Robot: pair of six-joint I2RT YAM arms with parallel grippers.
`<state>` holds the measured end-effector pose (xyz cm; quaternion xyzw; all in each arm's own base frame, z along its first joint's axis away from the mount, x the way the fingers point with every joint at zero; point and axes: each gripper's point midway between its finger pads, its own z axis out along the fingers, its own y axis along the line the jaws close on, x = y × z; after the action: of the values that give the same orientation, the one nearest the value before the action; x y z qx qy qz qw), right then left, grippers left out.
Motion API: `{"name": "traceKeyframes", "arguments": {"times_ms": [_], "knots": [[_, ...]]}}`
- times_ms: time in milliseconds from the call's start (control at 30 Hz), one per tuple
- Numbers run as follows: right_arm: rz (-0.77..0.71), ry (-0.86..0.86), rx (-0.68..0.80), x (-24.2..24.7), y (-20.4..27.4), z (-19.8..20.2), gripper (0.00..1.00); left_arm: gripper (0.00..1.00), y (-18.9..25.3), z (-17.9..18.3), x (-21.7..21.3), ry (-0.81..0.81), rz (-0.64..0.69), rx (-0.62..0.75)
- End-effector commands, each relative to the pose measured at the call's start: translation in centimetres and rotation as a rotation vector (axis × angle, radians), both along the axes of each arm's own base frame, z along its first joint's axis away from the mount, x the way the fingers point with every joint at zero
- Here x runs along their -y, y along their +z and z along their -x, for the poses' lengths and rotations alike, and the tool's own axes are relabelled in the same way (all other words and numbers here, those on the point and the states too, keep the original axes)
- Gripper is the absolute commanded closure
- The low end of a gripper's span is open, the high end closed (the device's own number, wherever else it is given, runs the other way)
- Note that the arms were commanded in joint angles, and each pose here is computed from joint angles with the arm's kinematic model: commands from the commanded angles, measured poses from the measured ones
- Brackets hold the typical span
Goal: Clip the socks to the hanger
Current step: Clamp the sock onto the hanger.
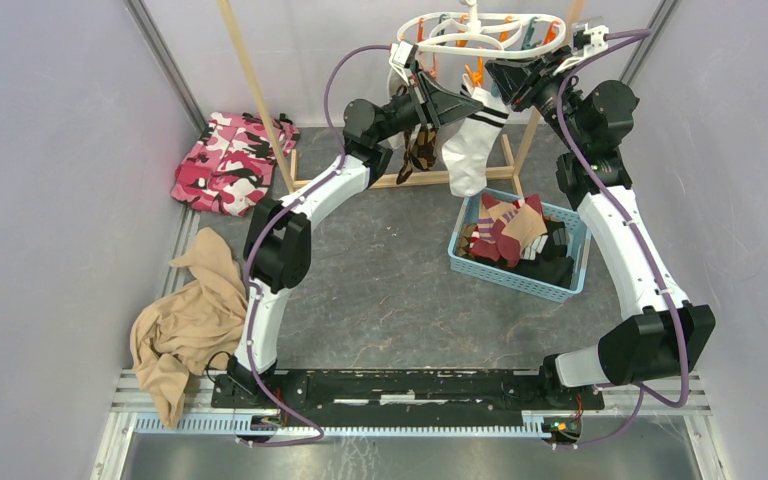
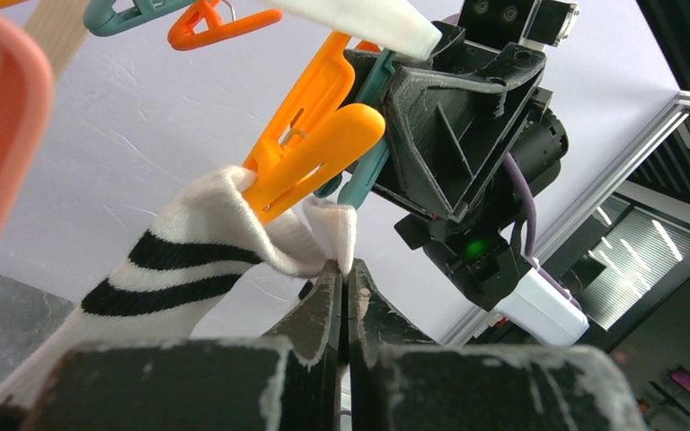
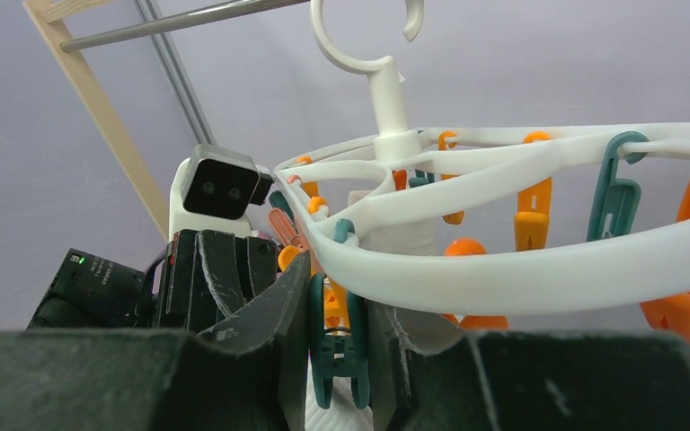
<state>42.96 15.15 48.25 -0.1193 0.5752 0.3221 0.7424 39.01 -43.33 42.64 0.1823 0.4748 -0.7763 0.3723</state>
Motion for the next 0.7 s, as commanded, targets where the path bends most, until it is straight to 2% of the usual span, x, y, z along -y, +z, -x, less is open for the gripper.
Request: {"name": "traceKeyframes", "arguments": {"times_ms": [0, 667], "knots": [[-0.015, 0.031, 0.044, -0.4, 1.2, 0.5, 1.0, 0.98, 2.0, 1.0, -0.4, -0.043, 0.042, 0.033], [-0.032, 0.071, 0.06, -0.9, 1.7, 1.1, 1.0, 0.98, 0.9, 0.5, -0.3, -0.039, 0.046, 0.026]]}}
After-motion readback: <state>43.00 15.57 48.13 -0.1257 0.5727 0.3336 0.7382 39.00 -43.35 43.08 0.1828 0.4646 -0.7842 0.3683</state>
